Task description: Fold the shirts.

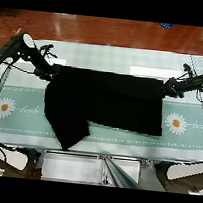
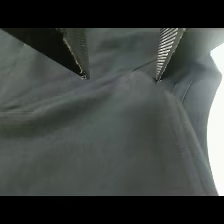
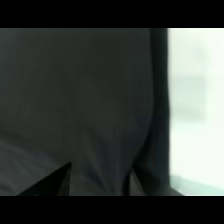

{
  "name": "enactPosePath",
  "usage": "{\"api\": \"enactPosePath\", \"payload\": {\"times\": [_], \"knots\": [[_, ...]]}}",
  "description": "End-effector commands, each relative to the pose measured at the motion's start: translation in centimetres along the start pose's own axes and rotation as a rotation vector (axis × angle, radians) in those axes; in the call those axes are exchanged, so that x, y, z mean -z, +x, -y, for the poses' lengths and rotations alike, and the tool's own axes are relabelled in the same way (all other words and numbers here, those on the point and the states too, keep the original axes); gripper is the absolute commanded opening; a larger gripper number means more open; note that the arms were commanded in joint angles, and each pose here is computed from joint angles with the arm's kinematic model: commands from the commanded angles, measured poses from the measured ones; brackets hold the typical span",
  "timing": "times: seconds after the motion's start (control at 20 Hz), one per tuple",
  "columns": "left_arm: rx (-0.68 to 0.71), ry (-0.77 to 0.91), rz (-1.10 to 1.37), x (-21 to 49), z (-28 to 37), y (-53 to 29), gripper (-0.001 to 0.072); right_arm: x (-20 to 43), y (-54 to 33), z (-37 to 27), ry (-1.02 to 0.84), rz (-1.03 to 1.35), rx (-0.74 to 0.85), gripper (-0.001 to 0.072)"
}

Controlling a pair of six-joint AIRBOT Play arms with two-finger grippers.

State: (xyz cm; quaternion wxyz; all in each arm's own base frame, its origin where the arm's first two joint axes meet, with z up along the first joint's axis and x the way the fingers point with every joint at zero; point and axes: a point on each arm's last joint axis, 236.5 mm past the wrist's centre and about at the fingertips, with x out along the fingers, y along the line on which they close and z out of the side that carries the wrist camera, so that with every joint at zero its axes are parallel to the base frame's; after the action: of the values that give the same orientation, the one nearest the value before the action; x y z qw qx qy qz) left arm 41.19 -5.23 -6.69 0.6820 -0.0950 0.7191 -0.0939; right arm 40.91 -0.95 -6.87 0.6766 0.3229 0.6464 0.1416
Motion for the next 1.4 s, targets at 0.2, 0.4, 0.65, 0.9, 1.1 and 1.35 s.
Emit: {"api": "enactPosePath", "payload": {"times": [0.2,0.4,0.65,0.9,1.1,1.35], "knots": [[-0.014,-0.269,0.091,6.9,-6.6,-5.7,0.0509,4.2,-10.9,4.0,0.089,0.248,0.212,0.0407],[0.224,-0.564,0.090,16.0,-5.5,-1.8,0.0509,10.0,-6.8,1.9,0.224,0.471,0.062,0.0407],[0.368,-0.610,0.105,20.3,-2.5,1.5,0.0509,15.3,-2.9,-0.7,0.212,0.383,-0.044,0.0407],[0.415,-0.629,0.068,21.4,-0.9,2.9,0.0508,13.8,-5.3,-0.8,0.274,0.450,-0.084,0.0407],[0.381,-0.602,0.046,22.4,0.1,5.4,0.0508,13.8,-9.7,2.0,0.376,0.511,-0.055,0.0407],[0.379,-0.578,0.154,20.1,1.8,7.0,0.0093,18.6,-7.7,6.3,0.468,0.350,0.121,0.0407]]}}
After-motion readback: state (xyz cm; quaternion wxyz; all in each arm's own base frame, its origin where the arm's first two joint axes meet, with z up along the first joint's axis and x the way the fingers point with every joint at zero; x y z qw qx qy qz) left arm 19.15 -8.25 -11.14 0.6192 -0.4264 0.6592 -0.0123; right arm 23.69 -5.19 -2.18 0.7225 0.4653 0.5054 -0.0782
